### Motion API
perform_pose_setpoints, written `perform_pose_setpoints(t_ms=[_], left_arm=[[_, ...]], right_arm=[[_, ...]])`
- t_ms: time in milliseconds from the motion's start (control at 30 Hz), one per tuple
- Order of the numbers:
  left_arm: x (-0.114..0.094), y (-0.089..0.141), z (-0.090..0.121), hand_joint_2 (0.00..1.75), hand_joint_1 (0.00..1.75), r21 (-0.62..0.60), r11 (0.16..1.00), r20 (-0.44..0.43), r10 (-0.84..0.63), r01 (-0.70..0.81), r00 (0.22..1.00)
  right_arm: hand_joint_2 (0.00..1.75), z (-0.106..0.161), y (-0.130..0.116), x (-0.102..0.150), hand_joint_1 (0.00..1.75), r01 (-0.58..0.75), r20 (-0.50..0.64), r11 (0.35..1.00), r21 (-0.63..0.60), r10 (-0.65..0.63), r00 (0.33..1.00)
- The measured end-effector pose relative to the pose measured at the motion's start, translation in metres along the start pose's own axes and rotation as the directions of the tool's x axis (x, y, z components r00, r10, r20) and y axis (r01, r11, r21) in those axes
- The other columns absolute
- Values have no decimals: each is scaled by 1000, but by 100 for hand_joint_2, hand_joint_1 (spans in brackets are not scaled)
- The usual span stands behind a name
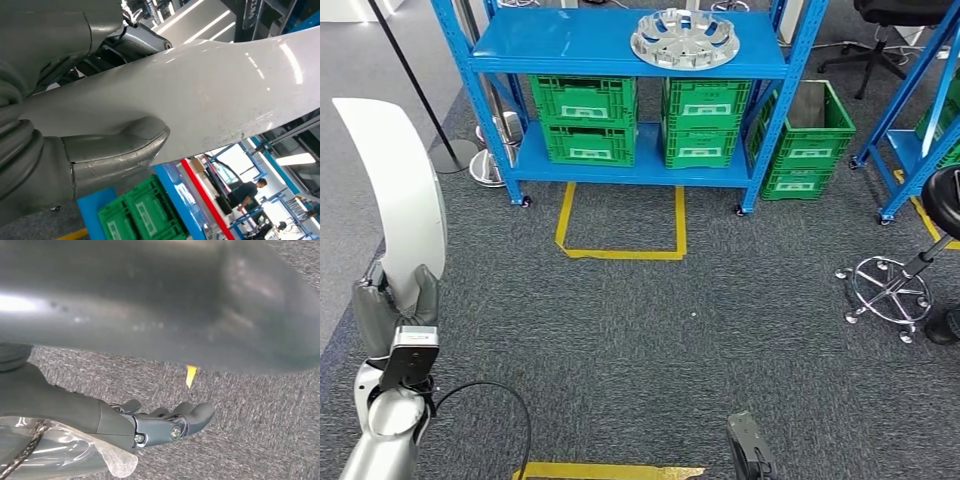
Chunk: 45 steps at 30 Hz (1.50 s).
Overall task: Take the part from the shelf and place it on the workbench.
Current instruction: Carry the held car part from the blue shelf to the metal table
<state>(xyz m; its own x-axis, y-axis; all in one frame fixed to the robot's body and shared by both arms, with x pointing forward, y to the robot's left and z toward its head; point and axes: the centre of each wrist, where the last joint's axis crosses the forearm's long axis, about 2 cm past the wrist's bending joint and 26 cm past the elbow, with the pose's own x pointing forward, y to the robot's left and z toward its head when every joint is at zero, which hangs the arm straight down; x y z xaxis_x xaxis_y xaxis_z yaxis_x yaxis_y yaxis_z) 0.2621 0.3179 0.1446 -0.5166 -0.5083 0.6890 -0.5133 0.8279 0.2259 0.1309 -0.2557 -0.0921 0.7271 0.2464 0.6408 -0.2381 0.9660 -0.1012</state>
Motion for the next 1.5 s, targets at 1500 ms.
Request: perform_pose_setpoints(t_ms=[1500], left_arm=[[-2,2,-3,175,175,24,1000,-40,10,-9,999]], right_arm=[[0,-2,-6,2,0,45,9,999,2,-45,999]])
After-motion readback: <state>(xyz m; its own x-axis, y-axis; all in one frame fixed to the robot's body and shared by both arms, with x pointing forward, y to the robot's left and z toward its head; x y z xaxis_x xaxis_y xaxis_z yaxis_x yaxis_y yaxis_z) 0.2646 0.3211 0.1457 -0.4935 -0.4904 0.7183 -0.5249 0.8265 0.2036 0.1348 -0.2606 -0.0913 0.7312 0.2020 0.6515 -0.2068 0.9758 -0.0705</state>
